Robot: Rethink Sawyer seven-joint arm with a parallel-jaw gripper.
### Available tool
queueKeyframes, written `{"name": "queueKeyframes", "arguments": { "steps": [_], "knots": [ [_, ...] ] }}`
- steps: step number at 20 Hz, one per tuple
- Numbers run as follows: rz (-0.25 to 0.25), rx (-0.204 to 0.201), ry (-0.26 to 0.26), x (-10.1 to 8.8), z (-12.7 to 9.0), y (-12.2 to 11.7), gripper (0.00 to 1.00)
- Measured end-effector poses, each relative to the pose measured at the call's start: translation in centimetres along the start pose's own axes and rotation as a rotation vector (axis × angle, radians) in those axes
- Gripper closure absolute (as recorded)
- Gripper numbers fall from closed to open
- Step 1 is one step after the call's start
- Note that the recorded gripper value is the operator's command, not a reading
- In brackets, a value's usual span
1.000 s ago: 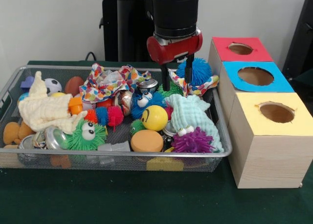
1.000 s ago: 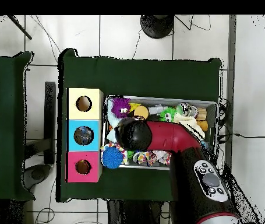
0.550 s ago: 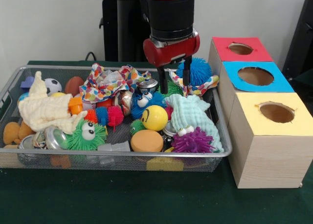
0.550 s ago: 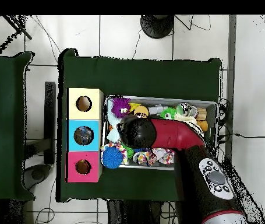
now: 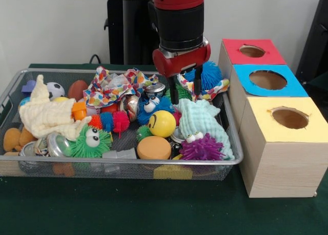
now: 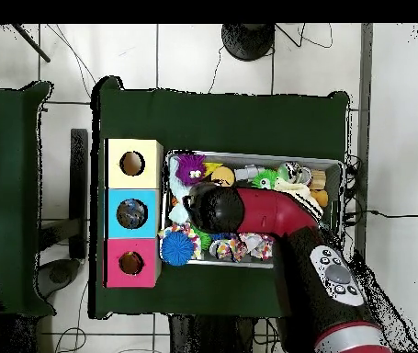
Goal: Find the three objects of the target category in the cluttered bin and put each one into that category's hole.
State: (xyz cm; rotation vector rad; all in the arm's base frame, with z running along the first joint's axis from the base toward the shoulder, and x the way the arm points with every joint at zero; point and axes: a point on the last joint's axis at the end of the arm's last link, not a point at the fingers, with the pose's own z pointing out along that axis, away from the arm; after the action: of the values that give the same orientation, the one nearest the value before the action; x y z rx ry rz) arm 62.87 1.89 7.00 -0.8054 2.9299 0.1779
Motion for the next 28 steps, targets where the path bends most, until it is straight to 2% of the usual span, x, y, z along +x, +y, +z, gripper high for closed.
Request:
{"name": "queueKeyframes", "arguments": {
  "steps": [6, 12, 19, 23, 28],
  "knots": [
    [0.001, -0.003, -0.041, -0.4, 1.9, 0.6, 0.0],
    [0.008, -0.003, -0.077, -0.1, 4.9, 1.3, 0.0],
    [-0.031, -0.01, -0.076, 0.1, 7.1, 3.3, 0.0],
    [-0.055, -0.016, -0.054, 0.3, 8.1, 4.9, 0.0],
    [-0.081, 0.008, -0.034, 0.5, 8.6, 5.8, 0.0]
  ]
}}
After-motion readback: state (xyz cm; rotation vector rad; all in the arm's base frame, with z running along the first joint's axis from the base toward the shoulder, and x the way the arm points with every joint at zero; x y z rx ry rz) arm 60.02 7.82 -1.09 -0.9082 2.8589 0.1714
